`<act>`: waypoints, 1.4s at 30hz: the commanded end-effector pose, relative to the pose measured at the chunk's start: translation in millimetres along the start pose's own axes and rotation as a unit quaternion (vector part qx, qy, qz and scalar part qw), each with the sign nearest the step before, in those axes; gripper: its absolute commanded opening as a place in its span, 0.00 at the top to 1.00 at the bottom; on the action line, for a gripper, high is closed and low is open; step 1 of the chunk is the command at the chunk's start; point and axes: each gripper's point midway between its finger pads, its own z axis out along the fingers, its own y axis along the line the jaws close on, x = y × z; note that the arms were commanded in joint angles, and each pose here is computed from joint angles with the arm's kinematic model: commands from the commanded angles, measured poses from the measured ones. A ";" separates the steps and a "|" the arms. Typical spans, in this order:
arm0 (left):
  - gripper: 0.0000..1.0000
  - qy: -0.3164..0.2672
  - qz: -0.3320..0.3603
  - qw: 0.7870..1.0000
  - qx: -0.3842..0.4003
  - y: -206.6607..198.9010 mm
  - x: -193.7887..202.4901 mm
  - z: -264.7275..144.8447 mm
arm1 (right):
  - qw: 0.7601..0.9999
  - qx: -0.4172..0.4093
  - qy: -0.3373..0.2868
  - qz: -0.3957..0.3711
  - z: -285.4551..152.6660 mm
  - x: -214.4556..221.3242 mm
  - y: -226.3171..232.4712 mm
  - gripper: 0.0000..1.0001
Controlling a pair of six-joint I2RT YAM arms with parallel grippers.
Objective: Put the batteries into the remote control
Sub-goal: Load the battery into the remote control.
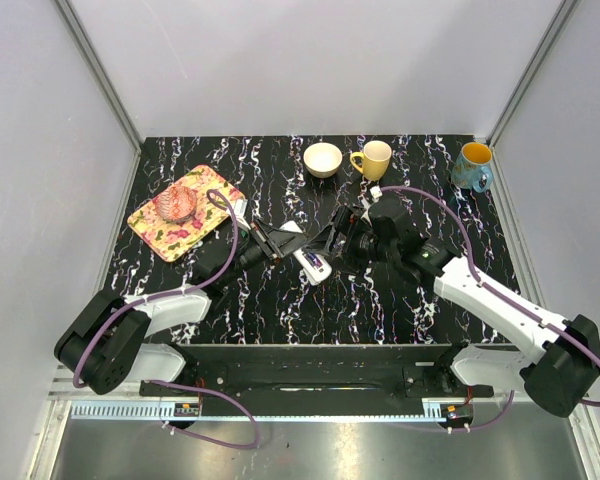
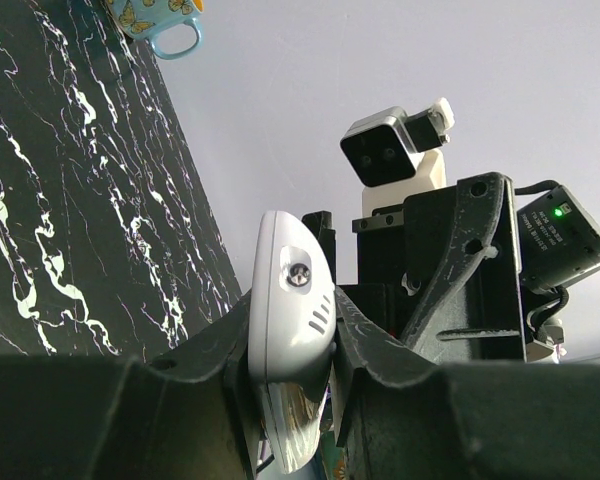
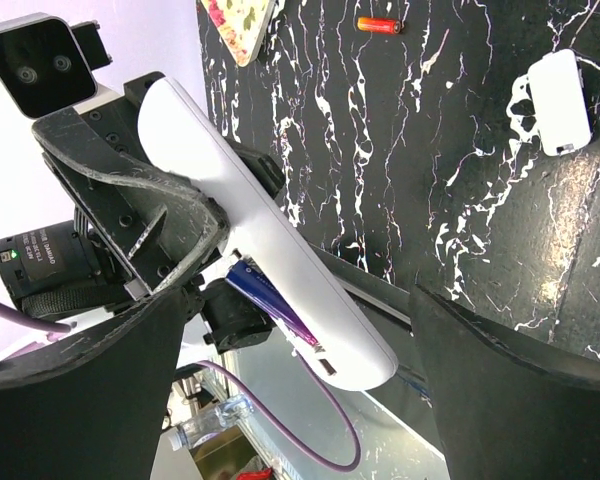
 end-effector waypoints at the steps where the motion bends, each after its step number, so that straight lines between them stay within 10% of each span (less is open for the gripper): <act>1: 1.00 -0.022 0.025 0.997 0.065 -40.4 -12.7 4.5 | 1.000 -0.016 -0.003 0.012 2.7 -6.6 7.7 0.04; 42: 1.00 -0.031 0.030 0.995 0.091 -64.2 -20.2 4.3 | 0.999 0.021 0.011 0.043 9.4 3.7 -36.6 0.15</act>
